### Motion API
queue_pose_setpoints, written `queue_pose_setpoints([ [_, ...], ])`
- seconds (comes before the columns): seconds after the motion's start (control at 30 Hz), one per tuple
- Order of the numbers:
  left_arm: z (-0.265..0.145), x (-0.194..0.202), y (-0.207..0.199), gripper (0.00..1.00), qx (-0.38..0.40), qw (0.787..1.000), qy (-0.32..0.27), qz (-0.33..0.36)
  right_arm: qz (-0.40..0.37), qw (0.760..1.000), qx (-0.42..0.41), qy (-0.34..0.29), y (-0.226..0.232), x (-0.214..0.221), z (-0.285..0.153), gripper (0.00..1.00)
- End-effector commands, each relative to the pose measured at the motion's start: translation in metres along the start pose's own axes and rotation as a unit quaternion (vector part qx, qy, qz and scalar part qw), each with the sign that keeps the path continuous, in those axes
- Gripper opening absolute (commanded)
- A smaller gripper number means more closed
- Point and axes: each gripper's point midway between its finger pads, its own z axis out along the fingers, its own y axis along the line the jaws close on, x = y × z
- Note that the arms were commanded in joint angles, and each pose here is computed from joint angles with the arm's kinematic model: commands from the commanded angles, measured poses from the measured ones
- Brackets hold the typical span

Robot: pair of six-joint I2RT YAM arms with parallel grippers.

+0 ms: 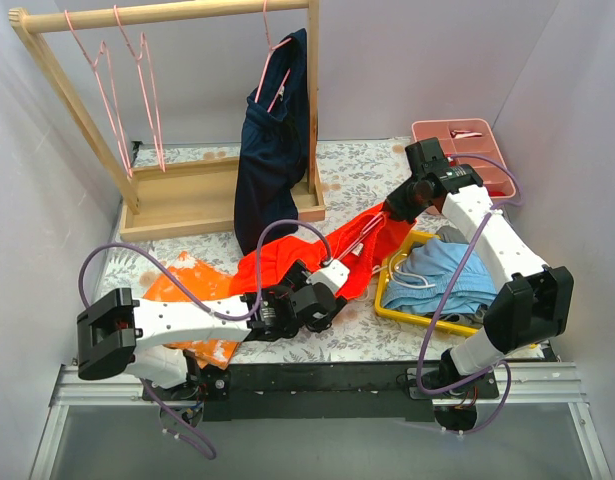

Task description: Place the shorts on the hanger

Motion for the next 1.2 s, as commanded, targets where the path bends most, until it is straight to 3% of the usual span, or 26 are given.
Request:
queue_pose_setpoints([
  [0.0, 0.006, -0.023, 0.027, 0.85, -0.083, 0.994, -0.063, 0.034, 0.005, 1.000, -0.015, 0.008, 0.004, 0.002, -0.009, 0.01],
  [0.2, 0.001, -0.058, 0.033, 0.70, -0.097, 0.987, -0.126, 0.020, 0.003, 1.000, -0.015, 0.007, 0.002, 0.003, -0.012, 0.01],
  [0.33, -0.014, -0.077, 0.016, 0.60, -0.013, 0.985, -0.171, 0.001, -0.002, 1.000, -0.016, 0.007, 0.002, 0.003, -0.013, 0.01],
  [0.57, -0.010, -0.069, 0.006, 0.37, 0.059, 0.985, -0.160, -0.026, -0.004, 0.999, -0.034, 0.023, 0.006, 0.009, -0.020, 0.01],
  [0.87, -0.004, -0.060, -0.004, 0.40, 0.097, 0.983, -0.144, -0.055, -0.010, 0.998, -0.045, 0.041, 0.005, 0.017, -0.026, 0.01],
  [1.07, -0.001, -0.062, 0.001, 0.36, 0.078, 0.981, -0.155, -0.085, -0.010, 0.997, -0.055, 0.057, 0.003, 0.025, -0.027, 0.01],
  [1.17, 0.002, -0.059, 0.003, 0.39, 0.071, 0.982, -0.150, -0.093, -0.012, 0.996, -0.062, 0.061, 0.005, 0.027, -0.030, 0.01],
])
